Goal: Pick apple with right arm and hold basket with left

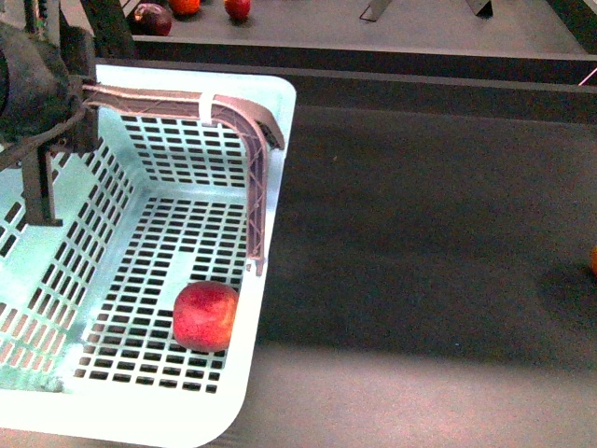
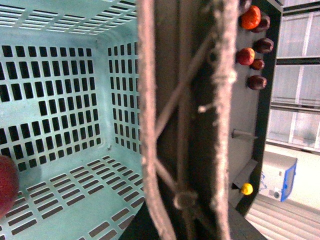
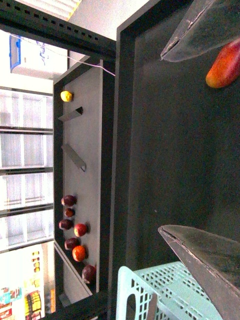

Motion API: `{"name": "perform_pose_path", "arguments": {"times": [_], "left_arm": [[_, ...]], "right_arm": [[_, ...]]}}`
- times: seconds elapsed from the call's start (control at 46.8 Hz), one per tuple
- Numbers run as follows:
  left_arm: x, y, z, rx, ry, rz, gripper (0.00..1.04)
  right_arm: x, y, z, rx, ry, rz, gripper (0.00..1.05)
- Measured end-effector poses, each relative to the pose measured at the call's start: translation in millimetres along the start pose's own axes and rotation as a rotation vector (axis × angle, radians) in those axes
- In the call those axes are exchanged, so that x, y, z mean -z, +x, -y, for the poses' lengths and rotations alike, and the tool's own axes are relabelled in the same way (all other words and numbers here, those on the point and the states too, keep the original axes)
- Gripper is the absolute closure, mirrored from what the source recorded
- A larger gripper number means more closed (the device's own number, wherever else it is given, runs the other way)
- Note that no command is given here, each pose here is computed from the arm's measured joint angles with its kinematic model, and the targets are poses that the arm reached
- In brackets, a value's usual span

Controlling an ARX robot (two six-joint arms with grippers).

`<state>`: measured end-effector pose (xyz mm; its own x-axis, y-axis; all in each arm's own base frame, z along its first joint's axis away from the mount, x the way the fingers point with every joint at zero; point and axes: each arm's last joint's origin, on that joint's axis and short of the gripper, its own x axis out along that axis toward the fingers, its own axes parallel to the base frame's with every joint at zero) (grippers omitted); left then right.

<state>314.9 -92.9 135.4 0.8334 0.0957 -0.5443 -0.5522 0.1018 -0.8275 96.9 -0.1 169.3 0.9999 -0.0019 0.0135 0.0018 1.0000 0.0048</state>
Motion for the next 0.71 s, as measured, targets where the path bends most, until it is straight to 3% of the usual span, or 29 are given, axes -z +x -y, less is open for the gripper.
{"name": "perform_pose_path", "arguments": {"times": [0.278,0.705], "left_arm": [[-4,-3,-10,-0.076,0.002,-0.002,0.98],[-7,-48,0,-0.185,-0.056,0.024,0.28]], "right_arm": [[0,0,0,0.0,0.0,0.0,0.09],[0,0,0,0.0,0.0,0.0,0.09]]}}
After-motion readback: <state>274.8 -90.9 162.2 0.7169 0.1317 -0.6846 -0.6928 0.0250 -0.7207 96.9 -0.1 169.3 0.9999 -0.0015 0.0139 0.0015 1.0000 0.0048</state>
